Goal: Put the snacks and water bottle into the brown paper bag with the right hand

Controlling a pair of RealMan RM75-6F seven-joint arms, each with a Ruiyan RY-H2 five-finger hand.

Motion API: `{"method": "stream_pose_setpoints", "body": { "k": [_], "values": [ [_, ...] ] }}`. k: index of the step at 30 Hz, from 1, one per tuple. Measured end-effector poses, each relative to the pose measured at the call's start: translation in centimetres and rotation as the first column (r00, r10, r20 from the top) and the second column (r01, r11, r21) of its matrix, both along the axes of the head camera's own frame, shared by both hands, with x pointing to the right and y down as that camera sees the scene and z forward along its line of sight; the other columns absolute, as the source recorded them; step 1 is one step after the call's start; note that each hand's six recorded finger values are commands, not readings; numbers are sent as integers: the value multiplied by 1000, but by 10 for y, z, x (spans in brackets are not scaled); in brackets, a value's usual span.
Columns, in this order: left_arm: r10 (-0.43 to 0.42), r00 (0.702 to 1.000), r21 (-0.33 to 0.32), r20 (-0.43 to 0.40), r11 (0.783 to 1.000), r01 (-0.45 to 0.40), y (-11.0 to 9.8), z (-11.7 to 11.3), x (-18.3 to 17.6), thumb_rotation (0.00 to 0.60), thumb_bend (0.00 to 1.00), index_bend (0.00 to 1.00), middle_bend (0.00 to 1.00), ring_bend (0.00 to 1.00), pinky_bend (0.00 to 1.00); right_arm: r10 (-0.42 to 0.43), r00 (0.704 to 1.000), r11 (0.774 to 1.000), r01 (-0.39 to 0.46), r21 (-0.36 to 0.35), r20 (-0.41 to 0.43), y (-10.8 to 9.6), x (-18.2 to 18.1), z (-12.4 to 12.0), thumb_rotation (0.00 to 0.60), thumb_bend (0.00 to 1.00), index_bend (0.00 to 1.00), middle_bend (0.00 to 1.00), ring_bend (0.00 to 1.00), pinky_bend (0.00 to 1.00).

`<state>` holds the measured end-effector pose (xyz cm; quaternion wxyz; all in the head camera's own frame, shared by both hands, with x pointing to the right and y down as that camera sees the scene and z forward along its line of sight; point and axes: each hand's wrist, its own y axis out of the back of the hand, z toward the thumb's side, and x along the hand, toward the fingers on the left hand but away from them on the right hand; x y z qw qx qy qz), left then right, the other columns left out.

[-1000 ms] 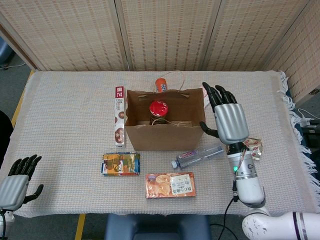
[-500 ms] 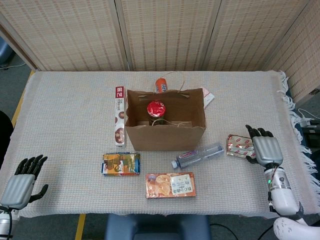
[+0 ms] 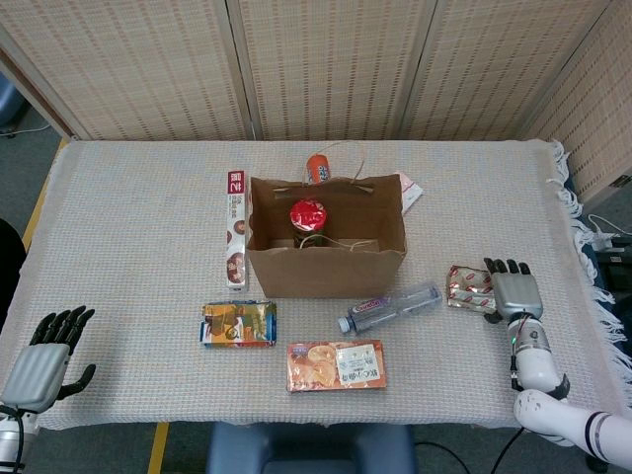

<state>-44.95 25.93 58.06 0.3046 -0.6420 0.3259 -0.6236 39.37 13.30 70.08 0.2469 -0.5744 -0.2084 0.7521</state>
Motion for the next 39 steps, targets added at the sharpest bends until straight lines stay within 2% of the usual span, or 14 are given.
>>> {"method": "stream_pose_setpoints", "body": {
  "k": [2,4,6,8,10,11,14,17,20,24,30,35,39],
  "values": [
    [-2,1000,-1,0,1000,2,0,0,0,600,366,0,0,0,24,3,1000,1000,-3,-7,-25,-4,2,12,600,91,2,67,10,71],
    [-5,1000,-4,-1,1000,5,0,1,-1,600,367,0,0,0,24,4,999,1000,-4,-9,-37,-8,-1,23,600,115,61,96,67,143],
    [-5,1000,-5,-1,1000,5,1,0,-1,600,367,0,0,0,24,8,999,1000,-8,-5,-32,-10,-6,31,600,194,194,193,181,272],
    [-6,1000,-4,-1,1000,6,1,0,-1,600,367,0,0,0,24,16,1000,1000,-16,4,-11,-12,-13,38,600,308,428,391,407,495],
    [-9,1000,-3,-2,1000,9,1,0,-2,600,367,0,0,0,24,10,1000,1000,-10,14,11,-14,-19,40,600,367,587,523,565,624],
    [-11,1000,-3,-2,1000,11,1,-1,-2,600,367,0,0,0,24,2,1000,1000,-2,18,20,-14,-21,40,600,386,635,562,609,647],
    [-16,1000,-1,-4,1000,16,1,-2,-3,600,367,0,0,0,24,-23,998,999,21,40,56,-16,-29,36,600,400,672,594,643,663],
    [-11,1000,5,0,1000,11,2,-3,-4,600,367,0,0,0,24,-15,994,996,6,85,108,-24,-34,23,600,400,672,595,644,663],
    [-9,1000,7,6,1000,9,2,-3,-4,600,367,0,0,0,24,13,989,983,-39,177,144,-44,-26,-2,600,400,672,595,643,663],
    [-10,1000,11,7,1000,10,2,-3,-4,600,367,0,0,0,24,50,977,943,-115,312,207,-73,-22,-44,600,400,670,595,638,663],
    [3,1000,11,4,1000,-3,2,-3,-1,600,367,0,0,0,24,27,951,852,-183,491,308,-104,-45,-111,600,401,661,595,618,663],
    [7,1000,11,1,1000,-7,1,-2,1,600,367,0,0,0,24,-63,908,780,-214,588,413,-122,-99,-166,600,400,644,595,578,662],
    [6,1000,10,-6,1000,-6,0,-1,2,600,368,0,0,0,24,-158,890,752,-172,636,428,-131,-146,-192,600,400,640,595,574,662]
  ]
}}
